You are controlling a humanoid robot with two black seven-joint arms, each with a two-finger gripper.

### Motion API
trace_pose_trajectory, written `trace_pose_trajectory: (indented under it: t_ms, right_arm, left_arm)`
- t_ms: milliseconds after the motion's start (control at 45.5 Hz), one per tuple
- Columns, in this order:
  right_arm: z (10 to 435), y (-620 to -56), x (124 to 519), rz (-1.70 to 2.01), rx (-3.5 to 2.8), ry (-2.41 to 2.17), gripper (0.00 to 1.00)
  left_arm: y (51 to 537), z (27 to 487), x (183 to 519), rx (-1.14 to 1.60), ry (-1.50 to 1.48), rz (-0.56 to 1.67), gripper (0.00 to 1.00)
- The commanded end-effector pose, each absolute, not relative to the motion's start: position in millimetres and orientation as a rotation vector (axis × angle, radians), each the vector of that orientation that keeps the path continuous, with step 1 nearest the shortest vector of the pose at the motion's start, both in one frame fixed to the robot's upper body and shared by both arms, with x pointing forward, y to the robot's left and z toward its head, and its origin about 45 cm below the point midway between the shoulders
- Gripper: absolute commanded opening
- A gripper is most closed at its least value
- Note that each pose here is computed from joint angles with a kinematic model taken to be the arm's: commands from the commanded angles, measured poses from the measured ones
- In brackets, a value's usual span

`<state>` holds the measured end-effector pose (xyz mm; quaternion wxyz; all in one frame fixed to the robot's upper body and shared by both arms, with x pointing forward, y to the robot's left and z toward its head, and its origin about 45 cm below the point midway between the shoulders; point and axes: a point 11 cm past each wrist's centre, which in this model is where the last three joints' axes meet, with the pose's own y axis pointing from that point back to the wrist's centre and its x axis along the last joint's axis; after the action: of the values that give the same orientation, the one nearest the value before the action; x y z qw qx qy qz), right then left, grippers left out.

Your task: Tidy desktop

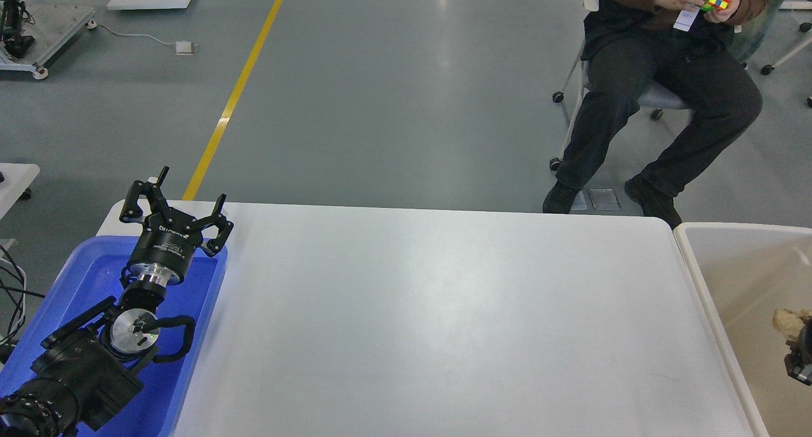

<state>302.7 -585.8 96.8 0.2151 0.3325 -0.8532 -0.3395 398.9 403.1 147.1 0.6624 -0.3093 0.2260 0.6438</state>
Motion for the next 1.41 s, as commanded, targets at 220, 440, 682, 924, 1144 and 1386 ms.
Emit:
trace_pose_trajectory:
  t_ms: [220, 440, 682, 924, 1144, 1386]
  right_arm:
    - [110.5, -588.6, 314.2, -0.907, 0.937, -2.391, 1.00]
    - [139.1, -570.0, 358.1, -0.900, 1.058, -2.446, 1.00]
    - [208.9, -524.3, 436.0, -0.915, 1.571, -2.446, 1.00]
    - [276.6, -468.5, 482.7, -0.994, 2.267, -2.340, 1.00]
    - [291.9, -383.5, 512.7, -1.187, 2.617, -2.143, 1.00]
    - [260.2, -292.9, 518.0, -1.480, 2.738, -1.933, 1.00]
  left_arm:
    - [403.0, 147.5, 399.2, -0.701, 0.510, 1.455, 1.00]
    - [403.0, 147.5, 399.2, -0.701, 0.510, 1.455, 1.00]
    - [403.2, 146.9, 398.7, -0.700, 0.511, 1.455, 1.00]
    - [403.0, 147.5, 399.2, -0.701, 0.510, 1.455, 1.00]
    - [403.0, 147.5, 399.2, -0.701, 0.510, 1.455, 1.00]
    - [403.0, 147.5, 399.2, -0.701, 0.510, 1.455, 1.00]
